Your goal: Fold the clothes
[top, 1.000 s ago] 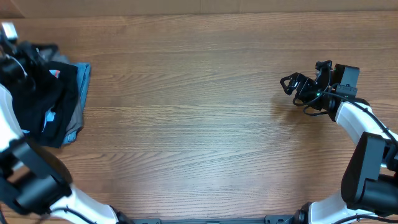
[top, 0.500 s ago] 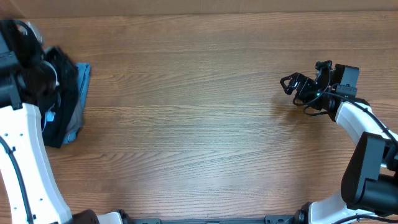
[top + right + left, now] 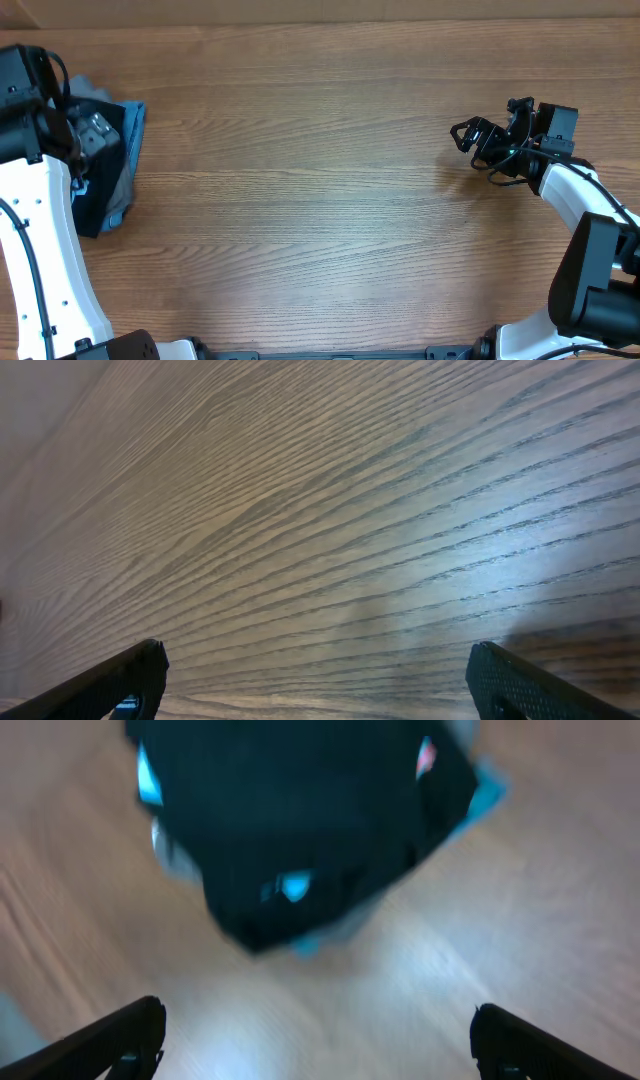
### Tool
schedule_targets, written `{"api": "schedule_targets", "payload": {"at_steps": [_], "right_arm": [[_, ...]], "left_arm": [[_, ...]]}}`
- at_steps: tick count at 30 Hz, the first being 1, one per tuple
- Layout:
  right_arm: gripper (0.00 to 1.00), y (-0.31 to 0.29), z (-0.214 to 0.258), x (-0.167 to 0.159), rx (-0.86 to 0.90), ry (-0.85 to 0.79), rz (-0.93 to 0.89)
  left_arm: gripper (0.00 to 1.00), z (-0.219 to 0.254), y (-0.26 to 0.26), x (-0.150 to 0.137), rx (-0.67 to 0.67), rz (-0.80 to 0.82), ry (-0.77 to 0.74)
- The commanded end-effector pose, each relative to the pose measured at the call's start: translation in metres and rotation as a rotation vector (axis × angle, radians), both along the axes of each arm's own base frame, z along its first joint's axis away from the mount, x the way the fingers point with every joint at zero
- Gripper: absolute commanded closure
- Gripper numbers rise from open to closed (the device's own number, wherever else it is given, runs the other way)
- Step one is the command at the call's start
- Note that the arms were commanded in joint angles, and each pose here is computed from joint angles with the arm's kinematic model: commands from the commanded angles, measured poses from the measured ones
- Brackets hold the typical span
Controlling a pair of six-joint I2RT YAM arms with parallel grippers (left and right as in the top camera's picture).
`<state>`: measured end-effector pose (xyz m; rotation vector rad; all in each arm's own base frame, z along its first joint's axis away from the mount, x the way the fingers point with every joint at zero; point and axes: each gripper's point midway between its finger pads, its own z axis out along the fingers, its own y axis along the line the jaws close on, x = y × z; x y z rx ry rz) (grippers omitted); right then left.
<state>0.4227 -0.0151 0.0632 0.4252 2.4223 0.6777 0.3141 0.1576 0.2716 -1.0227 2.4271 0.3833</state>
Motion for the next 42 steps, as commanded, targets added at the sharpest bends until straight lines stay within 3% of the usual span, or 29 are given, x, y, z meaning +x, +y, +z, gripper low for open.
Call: {"api": "schedule_targets", "payload": {"at_steps": [1, 42], "right_arm": [[0.00, -0.0018, 0.0085, 0.0024, -0.009, -0.025, -0.004], [0.00, -0.0018, 0.0085, 0.0024, -0.009, -0.025, -0.004]], "left_arm": [[0.00, 0.0082, 0.0099, 0.0053, 0.092, -0.073, 0.015], [0.00, 0.0100, 0.0123, 0.0059, 0.108, -0.067, 0.012]]}}
